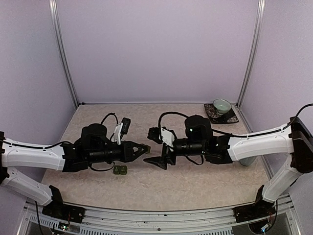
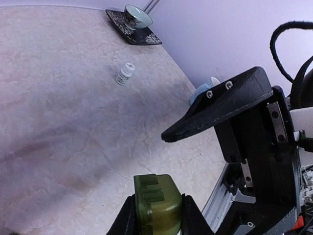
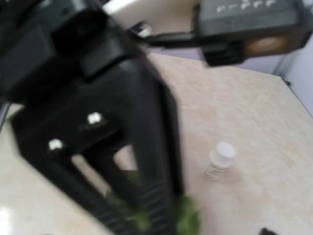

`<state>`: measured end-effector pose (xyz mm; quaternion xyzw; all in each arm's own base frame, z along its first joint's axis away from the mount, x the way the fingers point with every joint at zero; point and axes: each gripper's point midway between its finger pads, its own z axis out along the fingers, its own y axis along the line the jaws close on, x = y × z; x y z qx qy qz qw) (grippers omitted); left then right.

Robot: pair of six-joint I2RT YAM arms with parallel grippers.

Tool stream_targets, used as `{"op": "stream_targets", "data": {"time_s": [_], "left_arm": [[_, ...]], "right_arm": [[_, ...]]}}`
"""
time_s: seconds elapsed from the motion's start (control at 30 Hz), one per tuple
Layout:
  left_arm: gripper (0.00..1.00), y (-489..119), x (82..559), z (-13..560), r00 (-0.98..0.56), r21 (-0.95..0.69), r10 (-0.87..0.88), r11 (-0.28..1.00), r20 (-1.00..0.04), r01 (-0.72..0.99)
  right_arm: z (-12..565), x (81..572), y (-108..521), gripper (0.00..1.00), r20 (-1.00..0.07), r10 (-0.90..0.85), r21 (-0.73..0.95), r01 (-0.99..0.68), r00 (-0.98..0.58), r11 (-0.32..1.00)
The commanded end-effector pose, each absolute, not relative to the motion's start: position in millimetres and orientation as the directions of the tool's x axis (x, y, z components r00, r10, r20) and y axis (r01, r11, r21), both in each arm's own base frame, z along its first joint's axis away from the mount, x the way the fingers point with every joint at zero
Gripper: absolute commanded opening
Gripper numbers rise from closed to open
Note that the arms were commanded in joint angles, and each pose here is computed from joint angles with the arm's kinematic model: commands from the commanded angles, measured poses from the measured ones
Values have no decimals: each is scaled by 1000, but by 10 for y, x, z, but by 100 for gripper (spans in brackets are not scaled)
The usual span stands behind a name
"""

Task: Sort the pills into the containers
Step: Pass from the right arm to the left, then place the pill container at the center of the board.

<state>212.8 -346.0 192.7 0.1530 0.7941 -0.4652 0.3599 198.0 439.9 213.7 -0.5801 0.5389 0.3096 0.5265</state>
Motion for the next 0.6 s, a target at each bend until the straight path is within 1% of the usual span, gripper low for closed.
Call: {"op": "stream_targets", "data": {"time_s": [0.0, 0.1, 0.23, 0.33, 0.4, 0.47, 0.57], "left_arm": [[9, -3295, 2212, 2018, -564, -470, -50, 618, -824, 630], [9, -3204, 2203, 2023, -496, -384, -23, 663, -868, 643], [10, -3063, 2216, 2037, -374, -225, 36, 744, -927, 629], [10, -3042, 2153, 2057, -278, -90, 108, 784, -955, 614], [10, -3032, 2131, 2058, -220, 0, 160, 809, -962, 588], [10, -3038, 2099, 2063, -162, 89, 212, 828, -964, 553], [10, -3049, 2044, 2065, -77, 237, 309, 847, -948, 476]], "right_arm": [[2173, 1727, 4354, 100, -955, -288, -73, -997, 65, 17], [2353, 1672, 4237, 100, -968, -244, 66, -998, -62, -11], [2624, 1839, 4025, 100, -938, -164, 303, -952, -305, 40], [2795, 1945, 3927, 100, -888, -105, 445, -894, -447, 45], [2861, 2005, 3926, 100, -834, -78, 541, -838, -546, 76], [2916, 2022, 3955, 100, -778, -69, 620, -781, -624, 76], [2862, 2093, 3992, 100, -693, -68, 709, -695, -718, 121]]}}
